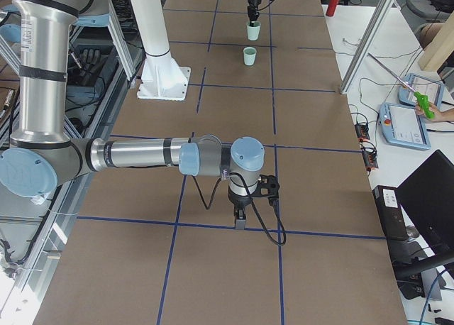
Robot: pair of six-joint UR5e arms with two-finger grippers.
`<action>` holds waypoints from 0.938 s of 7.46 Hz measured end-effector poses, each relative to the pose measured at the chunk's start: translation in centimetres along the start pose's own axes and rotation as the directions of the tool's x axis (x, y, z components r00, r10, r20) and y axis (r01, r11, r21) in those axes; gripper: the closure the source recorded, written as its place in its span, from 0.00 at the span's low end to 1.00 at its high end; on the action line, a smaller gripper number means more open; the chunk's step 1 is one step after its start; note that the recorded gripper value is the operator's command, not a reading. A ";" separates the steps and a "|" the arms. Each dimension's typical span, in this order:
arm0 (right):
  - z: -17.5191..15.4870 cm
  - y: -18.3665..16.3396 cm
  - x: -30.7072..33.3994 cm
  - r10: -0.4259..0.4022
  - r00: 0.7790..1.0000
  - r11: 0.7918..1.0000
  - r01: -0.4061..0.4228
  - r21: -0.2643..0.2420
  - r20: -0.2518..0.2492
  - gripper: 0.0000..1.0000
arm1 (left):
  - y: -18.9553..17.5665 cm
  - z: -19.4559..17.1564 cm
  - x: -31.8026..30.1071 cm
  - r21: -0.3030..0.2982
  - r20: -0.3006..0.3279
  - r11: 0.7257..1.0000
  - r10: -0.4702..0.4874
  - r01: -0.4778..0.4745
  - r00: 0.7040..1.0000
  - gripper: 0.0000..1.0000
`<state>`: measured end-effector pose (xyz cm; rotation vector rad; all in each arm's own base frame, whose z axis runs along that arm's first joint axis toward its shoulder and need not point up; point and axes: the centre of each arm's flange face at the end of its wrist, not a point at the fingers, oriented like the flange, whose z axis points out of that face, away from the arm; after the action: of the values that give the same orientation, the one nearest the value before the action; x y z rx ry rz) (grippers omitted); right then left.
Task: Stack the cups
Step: 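Lift the held cup with the left gripper toward the other green cup, then lower the held cup into the other green cup with the left gripper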
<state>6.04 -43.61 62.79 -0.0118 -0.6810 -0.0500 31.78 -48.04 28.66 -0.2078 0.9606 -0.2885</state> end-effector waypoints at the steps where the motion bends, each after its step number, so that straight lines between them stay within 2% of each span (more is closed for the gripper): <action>1: 0.0 0.0 0.0 0.000 1.000 1.000 0.000 0.000 0.000 0.00 | 0.2 1.2 1.5 -0.008 0.007 1.000 -0.003 0.003 1.000 1.00; 4: 0.0 0.0 0.0 0.000 1.000 1.000 0.000 0.000 0.000 0.00 | -0.1 3.7 2.7 -0.011 0.024 1.000 0.004 -0.004 1.000 1.00; 7: 0.0 0.0 0.0 0.001 1.000 1.000 -0.001 -0.001 0.000 0.00 | 0.0 4.5 2.8 -0.017 0.028 1.000 0.010 -0.010 1.000 1.00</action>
<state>6.04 -43.60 62.79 -0.0125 -0.6810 -0.0496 36.98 -48.70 29.01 -0.2217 0.9359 -0.2675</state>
